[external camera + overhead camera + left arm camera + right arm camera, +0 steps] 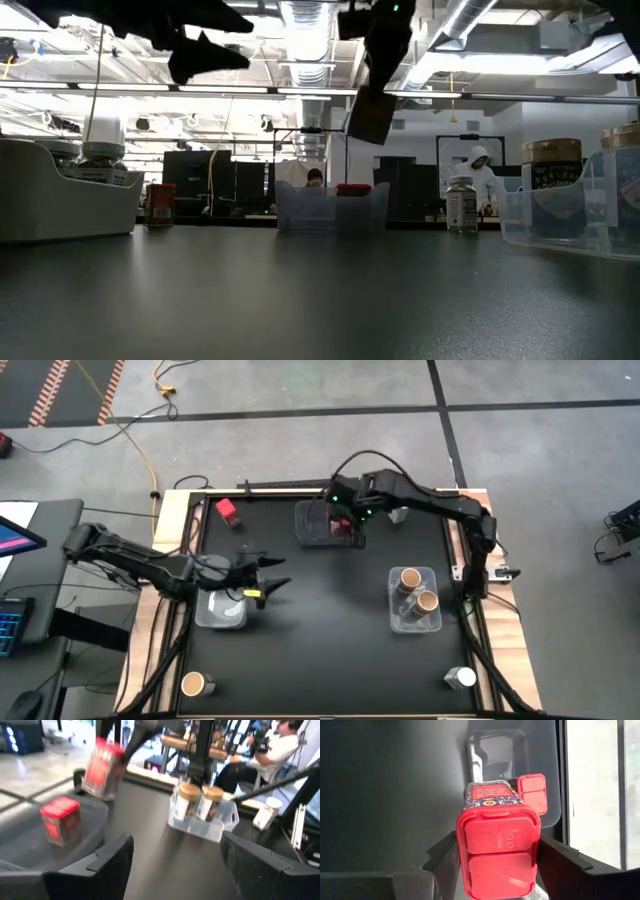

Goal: Sort spices by type
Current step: Put the bottom red seasoning can into the black bin

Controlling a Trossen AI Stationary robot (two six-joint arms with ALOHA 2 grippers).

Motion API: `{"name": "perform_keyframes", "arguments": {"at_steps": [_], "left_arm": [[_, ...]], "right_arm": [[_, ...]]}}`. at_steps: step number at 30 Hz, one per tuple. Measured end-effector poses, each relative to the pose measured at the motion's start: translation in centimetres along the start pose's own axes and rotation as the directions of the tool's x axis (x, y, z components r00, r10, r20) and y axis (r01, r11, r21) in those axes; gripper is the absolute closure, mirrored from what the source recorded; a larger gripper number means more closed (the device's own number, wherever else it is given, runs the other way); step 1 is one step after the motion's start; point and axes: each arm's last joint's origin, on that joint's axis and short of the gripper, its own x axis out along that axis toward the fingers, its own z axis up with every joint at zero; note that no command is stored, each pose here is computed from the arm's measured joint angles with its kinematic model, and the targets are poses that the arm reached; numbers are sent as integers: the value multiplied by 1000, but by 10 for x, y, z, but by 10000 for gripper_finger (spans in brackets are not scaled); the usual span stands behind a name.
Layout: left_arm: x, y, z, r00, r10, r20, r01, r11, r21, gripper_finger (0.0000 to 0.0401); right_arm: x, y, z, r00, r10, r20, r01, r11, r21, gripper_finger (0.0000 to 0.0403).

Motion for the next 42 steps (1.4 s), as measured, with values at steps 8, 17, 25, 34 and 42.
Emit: {"name": "perform_keyframes", "arguments": {"at_steps": [8,17,25,34,42], "left_arm": [[-16,20,13,999,37,1,-37,999,36,117],[-23,33,11,996,16,-86,-12,999,44,117],[-23,35,9,993,12,-114,-7,999,42,117],[-23,36,9,993,13,-115,-10,999,32,117],[-23,36,9,993,15,-114,-12,1000,29,117]], "right_arm": [[53,-9,8,992,71,-109,-72,997,-9,152],[47,-16,33,998,66,-9,-66,998,-2,152],[58,-37,43,993,117,5,-117,993,8,152],[71,-42,35,987,144,-67,-144,990,9,152],[75,-54,27,984,147,-98,-144,989,41,153]]}}
